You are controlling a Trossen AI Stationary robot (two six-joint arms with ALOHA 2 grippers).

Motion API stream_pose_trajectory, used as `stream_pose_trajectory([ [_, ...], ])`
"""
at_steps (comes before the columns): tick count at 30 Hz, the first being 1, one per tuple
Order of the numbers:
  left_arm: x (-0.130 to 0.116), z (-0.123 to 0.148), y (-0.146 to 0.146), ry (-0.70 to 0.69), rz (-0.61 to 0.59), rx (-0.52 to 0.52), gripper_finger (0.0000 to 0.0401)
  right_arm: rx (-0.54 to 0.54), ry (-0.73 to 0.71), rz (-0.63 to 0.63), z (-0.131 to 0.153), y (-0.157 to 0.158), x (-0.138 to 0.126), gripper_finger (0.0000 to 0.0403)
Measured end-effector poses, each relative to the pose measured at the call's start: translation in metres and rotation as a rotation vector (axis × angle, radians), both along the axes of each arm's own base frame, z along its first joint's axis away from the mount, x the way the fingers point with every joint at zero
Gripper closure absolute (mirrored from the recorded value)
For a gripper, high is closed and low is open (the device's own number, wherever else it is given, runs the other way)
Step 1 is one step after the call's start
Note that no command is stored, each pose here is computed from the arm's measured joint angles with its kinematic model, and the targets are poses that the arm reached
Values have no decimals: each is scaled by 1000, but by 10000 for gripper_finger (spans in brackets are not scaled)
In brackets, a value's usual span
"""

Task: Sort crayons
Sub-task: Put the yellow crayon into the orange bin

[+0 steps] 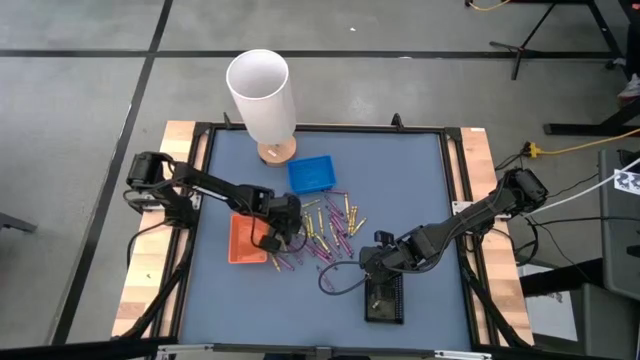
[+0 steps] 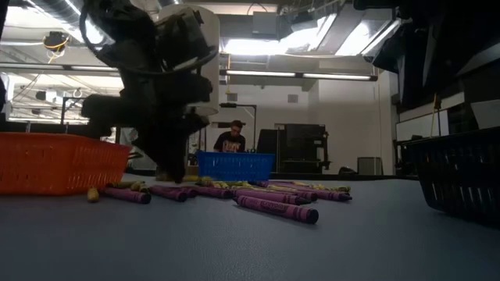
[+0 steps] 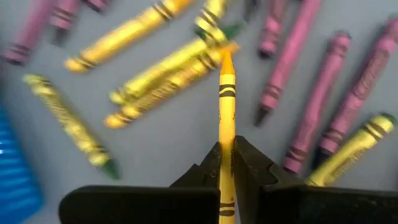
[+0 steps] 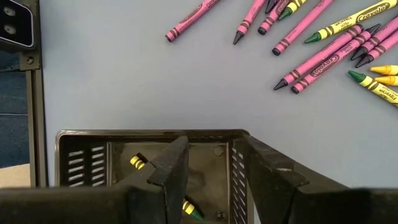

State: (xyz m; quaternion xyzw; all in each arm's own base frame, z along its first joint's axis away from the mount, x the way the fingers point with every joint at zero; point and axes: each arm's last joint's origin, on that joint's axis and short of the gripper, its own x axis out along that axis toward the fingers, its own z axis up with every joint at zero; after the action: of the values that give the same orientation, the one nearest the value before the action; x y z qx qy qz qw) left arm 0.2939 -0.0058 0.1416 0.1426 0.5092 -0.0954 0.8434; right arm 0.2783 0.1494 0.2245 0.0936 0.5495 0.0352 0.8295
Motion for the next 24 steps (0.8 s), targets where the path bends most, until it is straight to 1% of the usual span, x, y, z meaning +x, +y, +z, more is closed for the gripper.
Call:
stream_pose_trajectory([
  [7,-11,29,1,-61,27,41,395,1,-2,0,0,0,0,251],
  [12,-27,53,1,-76,65,21,395,13,-24,0,1,1,2,251],
  [17,-55,71,-2,2,130,-20,396,9,-49,-7,2,2,4,251],
  [21,-77,79,-8,86,169,-46,396,-53,-90,-44,3,0,5,251],
  [24,-89,82,-13,143,195,-60,396,-118,-139,-86,4,-2,7,251],
])
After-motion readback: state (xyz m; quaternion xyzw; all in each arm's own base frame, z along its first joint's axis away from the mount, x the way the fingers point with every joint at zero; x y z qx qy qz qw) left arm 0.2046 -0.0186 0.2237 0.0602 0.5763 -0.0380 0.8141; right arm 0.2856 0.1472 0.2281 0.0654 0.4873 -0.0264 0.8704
